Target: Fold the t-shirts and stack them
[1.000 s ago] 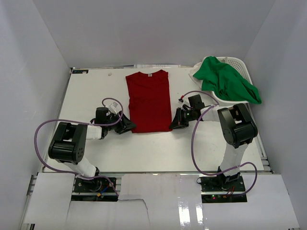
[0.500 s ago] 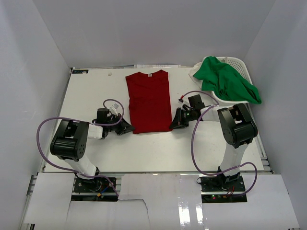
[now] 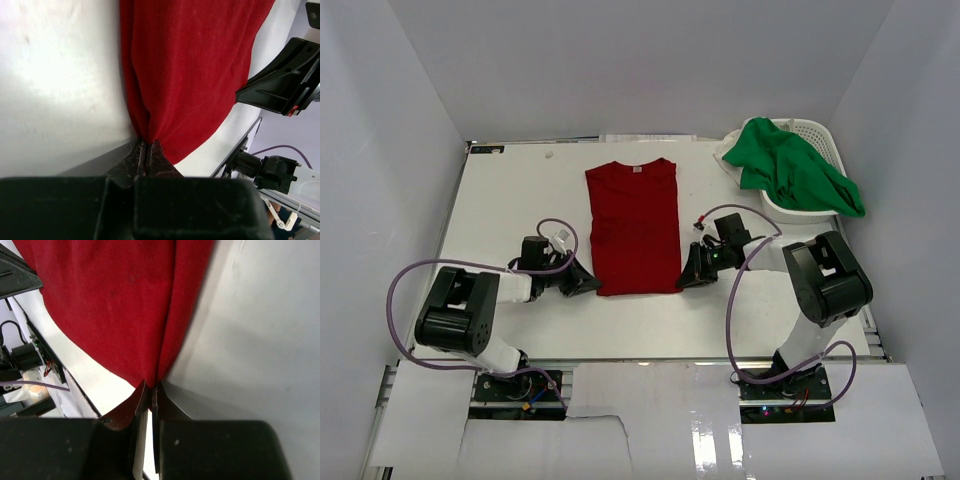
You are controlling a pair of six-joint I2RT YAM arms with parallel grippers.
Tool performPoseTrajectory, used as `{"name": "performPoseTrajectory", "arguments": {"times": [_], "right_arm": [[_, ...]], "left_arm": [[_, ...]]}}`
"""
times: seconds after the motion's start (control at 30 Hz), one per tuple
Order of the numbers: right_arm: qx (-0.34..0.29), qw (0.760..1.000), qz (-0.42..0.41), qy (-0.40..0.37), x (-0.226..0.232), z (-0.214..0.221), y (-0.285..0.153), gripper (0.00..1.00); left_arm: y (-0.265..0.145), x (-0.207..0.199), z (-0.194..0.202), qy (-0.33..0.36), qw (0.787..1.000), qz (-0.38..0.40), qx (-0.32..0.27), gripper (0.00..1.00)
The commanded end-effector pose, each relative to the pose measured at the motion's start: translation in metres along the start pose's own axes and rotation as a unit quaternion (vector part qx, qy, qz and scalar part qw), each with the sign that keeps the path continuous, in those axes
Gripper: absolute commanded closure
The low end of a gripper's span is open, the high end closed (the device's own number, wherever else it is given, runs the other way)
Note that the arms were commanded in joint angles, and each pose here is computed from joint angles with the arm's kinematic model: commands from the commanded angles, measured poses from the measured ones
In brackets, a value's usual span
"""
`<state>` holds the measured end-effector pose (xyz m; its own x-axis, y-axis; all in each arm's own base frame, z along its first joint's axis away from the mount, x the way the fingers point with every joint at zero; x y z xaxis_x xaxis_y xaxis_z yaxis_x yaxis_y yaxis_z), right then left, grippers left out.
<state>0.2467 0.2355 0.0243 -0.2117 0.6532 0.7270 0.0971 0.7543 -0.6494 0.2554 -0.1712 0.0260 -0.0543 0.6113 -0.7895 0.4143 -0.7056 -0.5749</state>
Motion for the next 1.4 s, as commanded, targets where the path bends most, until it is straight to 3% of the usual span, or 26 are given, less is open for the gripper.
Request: {"name": "performPoseTrajectory", "arguments": {"times": [0.0, 0.3, 0.77, 1.37], "right_arm": [[0.022, 0.999, 0.042, 0.004, -0.016, 0.032, -0.004, 0.92], [0.019, 0.998, 0.051, -0.003, -0.005, 0.06, -0.02, 0.92], [0.025, 0.998, 0.049, -0.01, 0.019, 0.097, -0.038, 0.92], [-0.03, 0.997, 0.037, -0.065, 0.083, 0.06, -0.087, 0.92]], "left_arm": [[-0.01, 0.015, 0.032, -0.019, 0.998, -0.044, 0.035, 1.0], [-0.025, 0.003, 0.067, -0.026, 0.997, -0.052, 0.058, 1.0], [-0.044, -0.023, 0.083, -0.03, 0.997, -0.045, 0.059, 1.0], [-0.078, -0.097, 0.037, 0.004, 1.0, -0.015, 0.002, 1.0]]}}
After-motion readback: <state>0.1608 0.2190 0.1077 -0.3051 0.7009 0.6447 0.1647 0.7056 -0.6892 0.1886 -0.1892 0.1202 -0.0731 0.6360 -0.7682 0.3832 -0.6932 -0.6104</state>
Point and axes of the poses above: each gripper's point midway between its finger pads, its own y axis out along the fingers, its own x axis along the line the jaws close on, z = x × y, the point moved 1 cm from there along -y, back along the fingers
